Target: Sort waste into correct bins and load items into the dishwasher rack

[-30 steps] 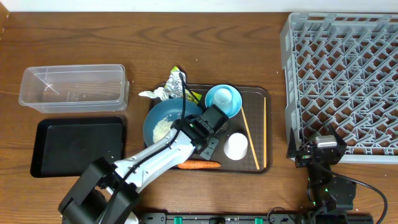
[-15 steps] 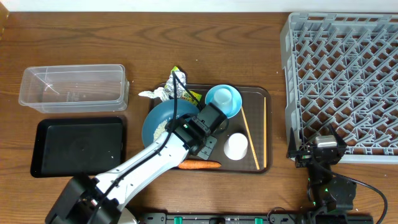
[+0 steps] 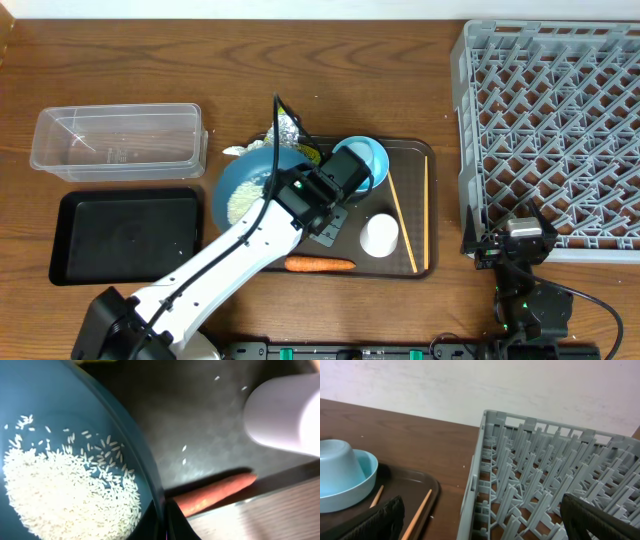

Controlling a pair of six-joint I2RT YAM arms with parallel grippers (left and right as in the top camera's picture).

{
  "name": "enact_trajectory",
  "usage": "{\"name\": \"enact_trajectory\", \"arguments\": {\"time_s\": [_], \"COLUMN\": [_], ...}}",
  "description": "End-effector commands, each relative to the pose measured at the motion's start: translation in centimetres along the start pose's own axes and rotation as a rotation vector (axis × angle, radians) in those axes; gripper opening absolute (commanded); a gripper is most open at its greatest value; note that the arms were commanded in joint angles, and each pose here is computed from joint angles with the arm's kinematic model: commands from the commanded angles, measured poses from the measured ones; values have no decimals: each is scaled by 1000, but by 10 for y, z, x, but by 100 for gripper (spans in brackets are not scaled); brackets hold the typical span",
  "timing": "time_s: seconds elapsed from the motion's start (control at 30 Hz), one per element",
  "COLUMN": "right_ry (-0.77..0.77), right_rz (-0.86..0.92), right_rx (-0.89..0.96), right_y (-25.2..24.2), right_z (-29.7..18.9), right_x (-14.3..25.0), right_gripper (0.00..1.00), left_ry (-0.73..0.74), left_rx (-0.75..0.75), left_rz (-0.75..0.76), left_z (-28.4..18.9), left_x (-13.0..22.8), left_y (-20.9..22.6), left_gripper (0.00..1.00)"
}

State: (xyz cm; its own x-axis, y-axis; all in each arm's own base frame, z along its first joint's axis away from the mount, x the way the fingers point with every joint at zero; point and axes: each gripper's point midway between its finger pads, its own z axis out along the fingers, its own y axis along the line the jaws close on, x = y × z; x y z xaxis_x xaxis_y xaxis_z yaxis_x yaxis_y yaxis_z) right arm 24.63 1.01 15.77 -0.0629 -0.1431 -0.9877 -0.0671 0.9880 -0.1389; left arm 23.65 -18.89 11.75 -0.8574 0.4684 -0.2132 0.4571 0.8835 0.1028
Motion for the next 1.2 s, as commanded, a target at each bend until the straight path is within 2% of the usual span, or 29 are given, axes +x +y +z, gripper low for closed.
{"name": "enact_trajectory", "arguments": {"time_s": [0.0, 0.23, 0.6, 1.17], "right_ry": [0, 0, 0, 0], "right_rz": [-14, -14, -14, -14], "right_rx": [12, 12, 12, 12], "right_y": [-3, -3, -3, -3], "right_z": [0, 0, 0, 0], "right_x": [0, 0, 0, 0], "right_gripper": [99, 99, 99, 99], "left_ry": [-65, -195, -359, -454], "left_rx": [-61, -93, -91, 83], "left_rz": [-5, -72, -360, -517], "left_z": [-24, -64, -114, -119], "left_x": [-11, -14, 1, 12], "left_y": [15, 42, 122, 198], "left_gripper": [6, 6, 6, 6]}}
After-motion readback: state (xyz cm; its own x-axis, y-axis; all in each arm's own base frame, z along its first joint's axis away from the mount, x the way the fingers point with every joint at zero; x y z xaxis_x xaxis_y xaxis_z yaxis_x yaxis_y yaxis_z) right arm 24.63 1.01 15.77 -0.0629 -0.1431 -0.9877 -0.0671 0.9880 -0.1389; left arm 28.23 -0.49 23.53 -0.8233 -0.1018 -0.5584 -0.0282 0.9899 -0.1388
